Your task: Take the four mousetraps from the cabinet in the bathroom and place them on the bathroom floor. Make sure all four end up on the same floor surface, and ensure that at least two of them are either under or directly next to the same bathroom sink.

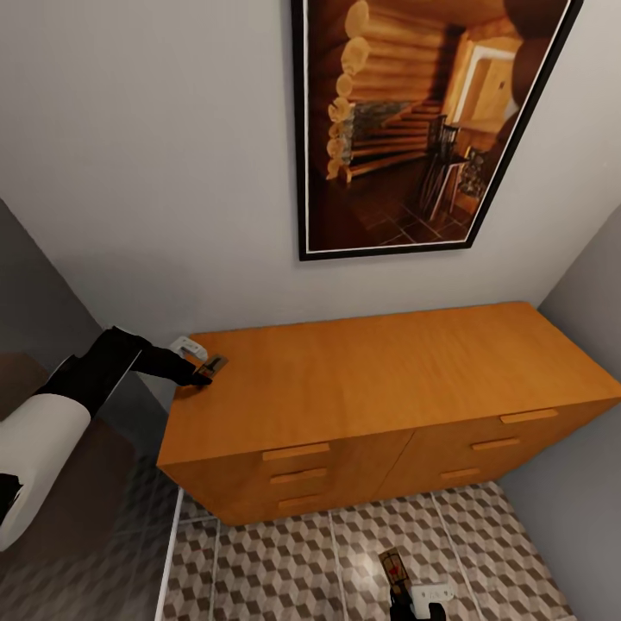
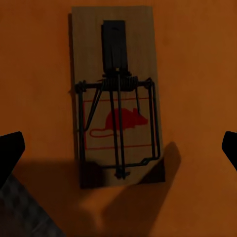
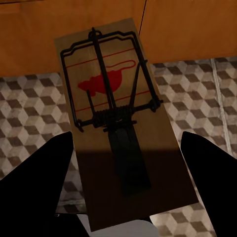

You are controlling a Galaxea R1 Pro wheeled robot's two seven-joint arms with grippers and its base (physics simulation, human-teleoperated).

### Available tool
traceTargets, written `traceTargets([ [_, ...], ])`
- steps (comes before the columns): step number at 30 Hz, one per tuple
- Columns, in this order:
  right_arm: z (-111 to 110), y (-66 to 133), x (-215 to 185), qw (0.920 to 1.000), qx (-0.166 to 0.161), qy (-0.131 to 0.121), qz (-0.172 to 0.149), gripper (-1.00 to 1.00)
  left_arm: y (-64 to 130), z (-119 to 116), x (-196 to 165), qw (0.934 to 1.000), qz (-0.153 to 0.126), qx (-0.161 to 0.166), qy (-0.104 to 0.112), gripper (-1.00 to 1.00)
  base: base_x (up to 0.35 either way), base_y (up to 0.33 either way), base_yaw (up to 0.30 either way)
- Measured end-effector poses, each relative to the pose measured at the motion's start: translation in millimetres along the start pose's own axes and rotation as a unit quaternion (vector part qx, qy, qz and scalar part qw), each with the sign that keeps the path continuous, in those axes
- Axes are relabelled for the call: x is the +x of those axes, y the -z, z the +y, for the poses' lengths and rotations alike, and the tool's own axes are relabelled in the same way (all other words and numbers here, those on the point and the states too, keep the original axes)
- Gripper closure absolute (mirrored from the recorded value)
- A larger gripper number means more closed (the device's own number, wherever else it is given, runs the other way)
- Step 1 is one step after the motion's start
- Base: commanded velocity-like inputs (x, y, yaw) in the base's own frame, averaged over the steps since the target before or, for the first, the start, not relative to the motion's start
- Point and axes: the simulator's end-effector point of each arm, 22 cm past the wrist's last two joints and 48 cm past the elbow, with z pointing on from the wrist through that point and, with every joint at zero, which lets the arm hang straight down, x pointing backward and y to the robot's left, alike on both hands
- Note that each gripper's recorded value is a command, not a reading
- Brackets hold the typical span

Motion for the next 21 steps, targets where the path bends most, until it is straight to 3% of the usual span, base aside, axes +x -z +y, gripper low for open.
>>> traceTargets([
  [16,0,-0.3,8,1.0000,0.000,0.000,0.008,1.00,-11.7,0,11,0.9999,0.011,0.006,0.007,-1.00,0.000,0.000,0.000],
  [21,1,-0.2,11,0.9999,-0.001,0.000,0.011,1.00,-12.9,0,10,0.9999,0.011,0.004,0.000,-1.00,0.000,0.000,0.000],
])
